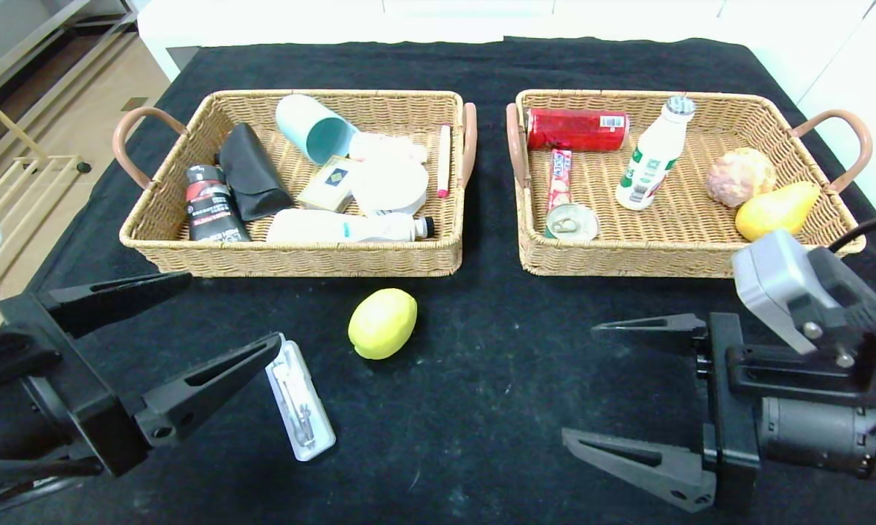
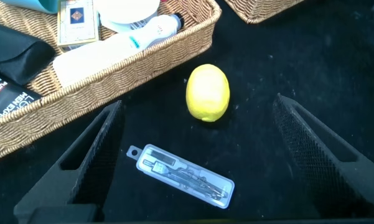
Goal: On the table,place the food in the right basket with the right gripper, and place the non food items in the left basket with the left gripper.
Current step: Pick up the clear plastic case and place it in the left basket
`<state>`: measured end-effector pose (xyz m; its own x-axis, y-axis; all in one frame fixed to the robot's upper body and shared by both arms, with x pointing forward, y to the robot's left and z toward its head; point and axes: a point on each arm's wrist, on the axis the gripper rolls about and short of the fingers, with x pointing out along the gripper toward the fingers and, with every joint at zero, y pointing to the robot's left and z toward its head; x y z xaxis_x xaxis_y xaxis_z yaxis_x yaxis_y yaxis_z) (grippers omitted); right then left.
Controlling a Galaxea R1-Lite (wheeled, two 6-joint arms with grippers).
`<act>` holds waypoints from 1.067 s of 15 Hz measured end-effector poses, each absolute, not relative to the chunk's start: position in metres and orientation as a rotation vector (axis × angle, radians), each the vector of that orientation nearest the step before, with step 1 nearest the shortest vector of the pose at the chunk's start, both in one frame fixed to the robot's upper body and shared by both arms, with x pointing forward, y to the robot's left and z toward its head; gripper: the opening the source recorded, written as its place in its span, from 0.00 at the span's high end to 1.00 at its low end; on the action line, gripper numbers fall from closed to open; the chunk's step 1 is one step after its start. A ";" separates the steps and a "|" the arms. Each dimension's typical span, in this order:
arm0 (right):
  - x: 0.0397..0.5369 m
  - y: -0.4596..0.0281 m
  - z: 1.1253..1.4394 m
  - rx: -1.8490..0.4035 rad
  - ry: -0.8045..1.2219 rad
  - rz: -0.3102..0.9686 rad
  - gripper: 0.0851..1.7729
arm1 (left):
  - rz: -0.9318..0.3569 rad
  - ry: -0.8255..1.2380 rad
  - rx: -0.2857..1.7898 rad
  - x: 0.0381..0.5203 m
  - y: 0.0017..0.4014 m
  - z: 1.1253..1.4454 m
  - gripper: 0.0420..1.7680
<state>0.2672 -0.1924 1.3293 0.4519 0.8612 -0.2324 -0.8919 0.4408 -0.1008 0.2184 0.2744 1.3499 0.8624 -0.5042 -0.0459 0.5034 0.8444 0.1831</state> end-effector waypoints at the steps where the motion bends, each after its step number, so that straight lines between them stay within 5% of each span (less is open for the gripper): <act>1: 0.264 -0.195 1.325 -0.220 0.130 1.108 0.04 | -0.531 -0.002 0.192 0.219 0.274 1.349 0.03; 16: 0.250 -0.236 1.275 -0.203 0.014 1.128 0.04 | -0.425 0.037 0.208 0.225 0.273 1.358 0.03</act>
